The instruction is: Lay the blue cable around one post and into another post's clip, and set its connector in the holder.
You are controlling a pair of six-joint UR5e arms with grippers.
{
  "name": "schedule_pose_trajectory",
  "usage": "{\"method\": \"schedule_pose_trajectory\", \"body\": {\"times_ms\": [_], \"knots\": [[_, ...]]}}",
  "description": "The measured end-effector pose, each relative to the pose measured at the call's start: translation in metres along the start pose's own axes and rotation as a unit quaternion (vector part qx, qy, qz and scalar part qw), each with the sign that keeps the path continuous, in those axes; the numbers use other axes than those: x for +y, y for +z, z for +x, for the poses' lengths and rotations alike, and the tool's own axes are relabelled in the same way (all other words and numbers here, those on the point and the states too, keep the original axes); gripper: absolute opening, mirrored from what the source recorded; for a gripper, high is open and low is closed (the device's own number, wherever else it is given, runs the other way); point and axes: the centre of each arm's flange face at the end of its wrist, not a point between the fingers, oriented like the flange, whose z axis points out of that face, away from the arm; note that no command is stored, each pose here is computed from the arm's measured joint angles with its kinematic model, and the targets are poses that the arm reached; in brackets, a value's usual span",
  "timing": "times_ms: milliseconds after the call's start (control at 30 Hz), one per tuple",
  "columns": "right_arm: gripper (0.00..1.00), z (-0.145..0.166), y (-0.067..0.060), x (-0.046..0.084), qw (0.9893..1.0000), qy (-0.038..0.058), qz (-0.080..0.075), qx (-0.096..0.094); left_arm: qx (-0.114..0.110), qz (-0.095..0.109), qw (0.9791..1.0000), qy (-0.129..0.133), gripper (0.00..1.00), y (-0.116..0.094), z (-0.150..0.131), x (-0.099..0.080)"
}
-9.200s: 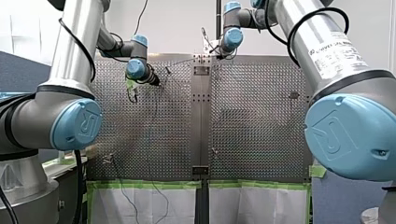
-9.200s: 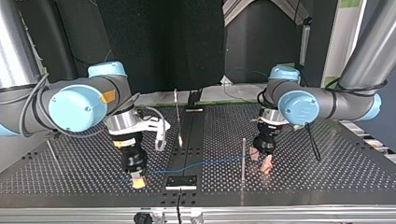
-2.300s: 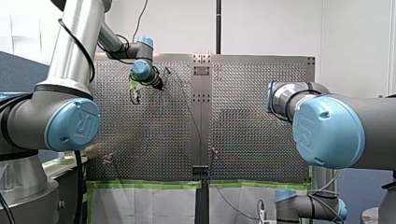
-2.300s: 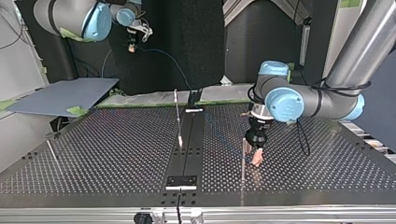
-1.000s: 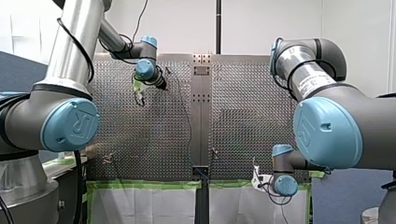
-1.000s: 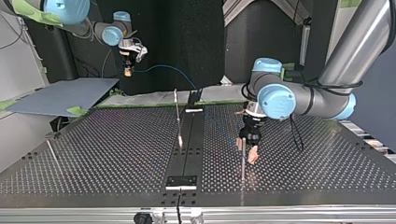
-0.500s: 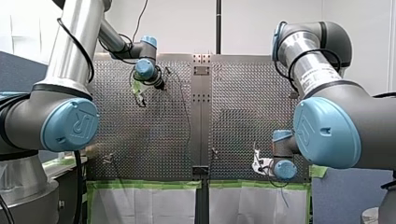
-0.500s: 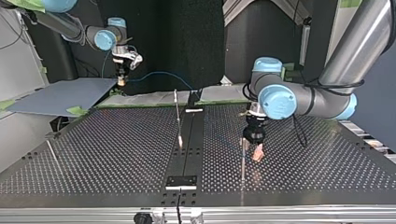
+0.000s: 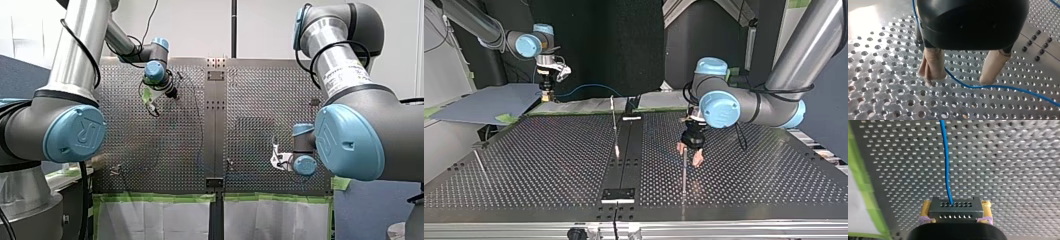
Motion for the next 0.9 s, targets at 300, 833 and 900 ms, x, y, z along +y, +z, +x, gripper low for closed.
{"method": "schedule_pose_trajectory", "body": {"times_ms": [300,833,900], "knots": [[0.0,0.048,0.002,0.0,0.9992,-0.0023,-0.002,0.039,-0.001,-0.016,0.999,-0.041,1.0,-0.012,0.004,0.009],[0.0,0.09,-0.012,0.002,0.9965,-0.0022,-0.012,0.083,0.0,-0.009,0.9937,-0.112,1.0,-0.041,-0.007,0.0],[0.0,0.084,-0.013,0.001,0.9968,-0.0025,-0.015,0.079,0.0,-0.01,0.9929,-0.118,1.0,-0.045,-0.006,0.001]]}}
